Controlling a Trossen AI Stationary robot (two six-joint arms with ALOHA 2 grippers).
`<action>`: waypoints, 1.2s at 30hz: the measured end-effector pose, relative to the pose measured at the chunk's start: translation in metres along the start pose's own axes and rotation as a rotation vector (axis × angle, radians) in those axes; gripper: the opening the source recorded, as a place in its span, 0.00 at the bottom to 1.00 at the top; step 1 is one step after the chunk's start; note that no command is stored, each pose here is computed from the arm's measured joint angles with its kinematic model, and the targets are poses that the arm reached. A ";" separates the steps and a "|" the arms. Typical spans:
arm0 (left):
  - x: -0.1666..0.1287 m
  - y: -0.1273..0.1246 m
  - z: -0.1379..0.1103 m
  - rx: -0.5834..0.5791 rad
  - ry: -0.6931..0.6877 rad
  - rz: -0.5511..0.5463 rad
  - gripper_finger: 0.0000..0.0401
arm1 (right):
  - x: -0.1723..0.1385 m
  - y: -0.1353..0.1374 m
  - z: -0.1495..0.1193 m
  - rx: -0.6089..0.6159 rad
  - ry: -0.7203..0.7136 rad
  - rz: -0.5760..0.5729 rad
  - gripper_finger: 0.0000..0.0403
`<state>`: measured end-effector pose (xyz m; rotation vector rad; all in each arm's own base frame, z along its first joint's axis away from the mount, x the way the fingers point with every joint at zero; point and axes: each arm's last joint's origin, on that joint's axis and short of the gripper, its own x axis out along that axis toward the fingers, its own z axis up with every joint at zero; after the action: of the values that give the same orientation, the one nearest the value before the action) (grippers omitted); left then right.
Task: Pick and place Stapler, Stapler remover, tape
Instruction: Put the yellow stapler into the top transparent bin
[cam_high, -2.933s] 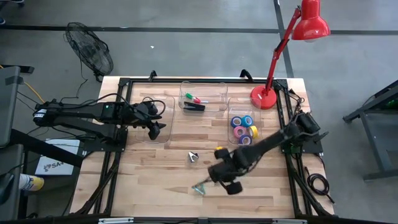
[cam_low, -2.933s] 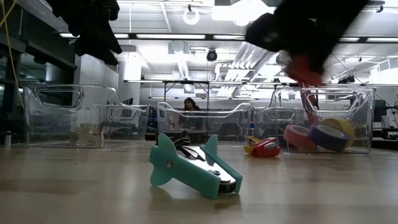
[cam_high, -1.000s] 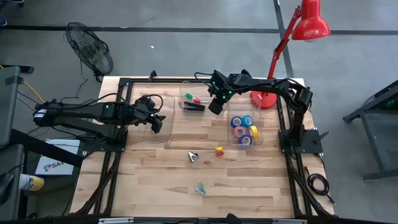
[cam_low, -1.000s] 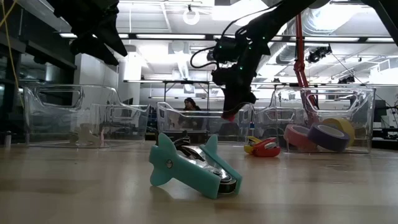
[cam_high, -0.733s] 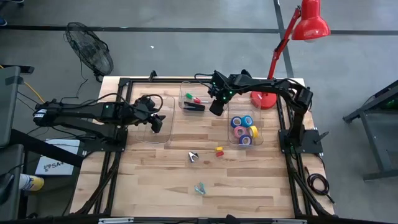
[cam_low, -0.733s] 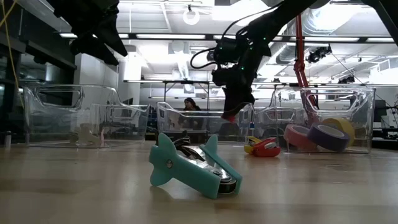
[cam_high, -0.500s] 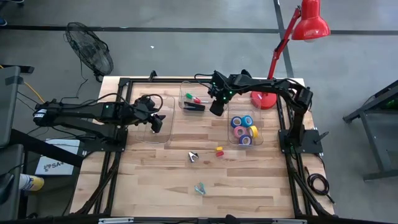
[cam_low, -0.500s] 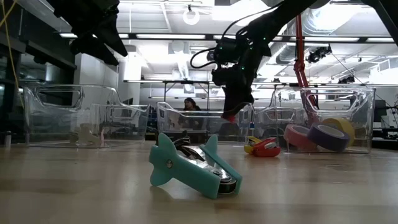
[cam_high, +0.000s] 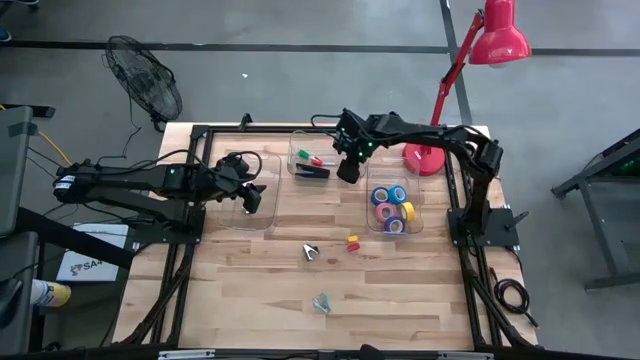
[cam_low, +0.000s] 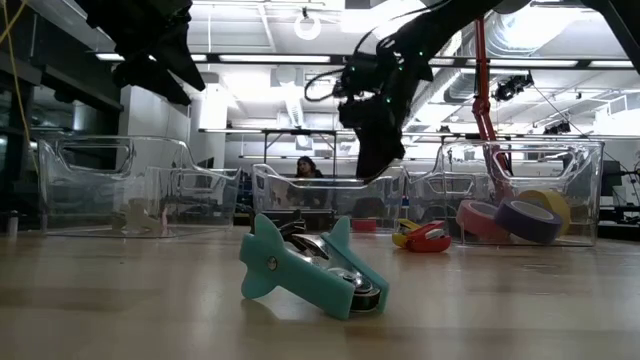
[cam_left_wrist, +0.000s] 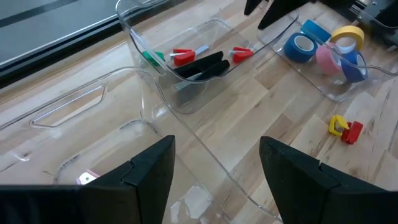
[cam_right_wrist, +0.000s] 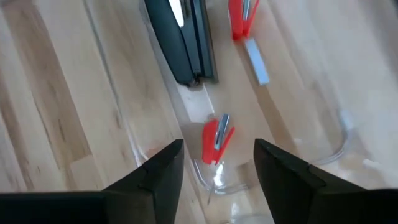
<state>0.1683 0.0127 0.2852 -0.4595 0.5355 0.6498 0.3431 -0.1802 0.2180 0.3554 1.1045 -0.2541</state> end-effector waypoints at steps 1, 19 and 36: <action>0.000 0.000 0.000 0.000 0.000 0.000 0.57 | -0.004 0.001 0.003 -0.012 -0.006 0.000 0.46; 0.000 0.000 -0.001 0.003 0.015 -0.015 0.57 | -0.039 0.097 0.018 -0.325 0.060 0.050 0.42; 0.000 0.001 -0.004 0.025 0.065 -0.027 0.57 | -0.024 0.181 -0.023 -0.459 0.171 0.079 0.41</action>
<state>0.1664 0.0111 0.2820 -0.4654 0.5976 0.6029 0.3815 -0.0042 0.2578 0.0095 1.2757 0.1045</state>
